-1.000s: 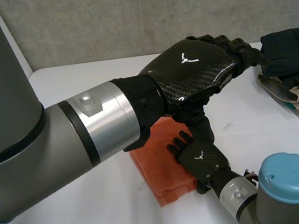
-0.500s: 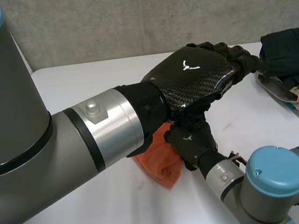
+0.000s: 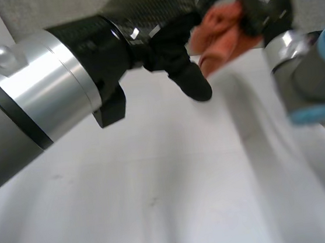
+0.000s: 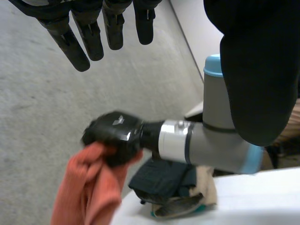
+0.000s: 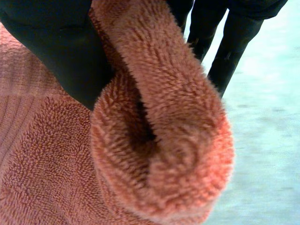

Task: Fold the laundry.

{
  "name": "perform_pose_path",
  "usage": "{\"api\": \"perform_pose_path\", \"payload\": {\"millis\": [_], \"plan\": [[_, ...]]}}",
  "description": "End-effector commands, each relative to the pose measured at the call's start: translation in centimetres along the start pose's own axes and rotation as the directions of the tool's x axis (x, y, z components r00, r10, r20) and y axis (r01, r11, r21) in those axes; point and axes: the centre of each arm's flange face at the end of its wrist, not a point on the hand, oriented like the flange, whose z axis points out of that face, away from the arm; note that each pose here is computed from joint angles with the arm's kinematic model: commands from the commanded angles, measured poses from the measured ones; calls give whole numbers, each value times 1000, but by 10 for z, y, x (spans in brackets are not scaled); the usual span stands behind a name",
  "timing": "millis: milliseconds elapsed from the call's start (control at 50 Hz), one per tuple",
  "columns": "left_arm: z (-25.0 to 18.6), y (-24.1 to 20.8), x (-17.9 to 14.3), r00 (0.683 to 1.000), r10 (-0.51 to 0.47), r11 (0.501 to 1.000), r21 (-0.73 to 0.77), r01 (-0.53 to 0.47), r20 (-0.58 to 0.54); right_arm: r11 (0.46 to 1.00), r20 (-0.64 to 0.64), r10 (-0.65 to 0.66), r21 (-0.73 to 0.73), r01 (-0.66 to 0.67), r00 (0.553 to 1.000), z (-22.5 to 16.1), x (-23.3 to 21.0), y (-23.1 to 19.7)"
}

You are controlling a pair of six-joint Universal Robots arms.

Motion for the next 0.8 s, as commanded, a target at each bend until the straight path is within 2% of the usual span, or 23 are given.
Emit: {"api": "perform_pose_path", "payload": {"millis": [20,100,180,280,340,420,520,660,800], "plan": [[0,-3,-9,999,-30,999,28,29,40,996,-212,15,92,5,977,49,100,-9],[1,3,-10,998,-38,999,13,38,40,998,-245,7,69,10,969,53,141,19],[0,10,-8,998,-48,999,-8,49,40,1000,-214,-1,4,2,977,45,172,69],[2,25,-7,997,-65,997,-44,67,37,995,-166,-8,-99,-9,986,18,205,146],[4,35,-7,996,-76,995,-65,78,36,988,-192,-36,-156,6,981,-4,223,185],[7,46,-9,996,-85,993,-84,88,36,979,-218,-81,-198,37,973,-28,238,211],[10,54,-10,995,-90,991,-96,93,35,982,-210,-70,-185,30,975,-38,240,210],[11,52,-7,996,-86,992,-89,88,27,994,-179,-20,-105,1,984,-30,231,186],[11,50,-6,996,-85,992,-87,87,25,994,-211,-62,-102,41,975,-24,240,179]]}}
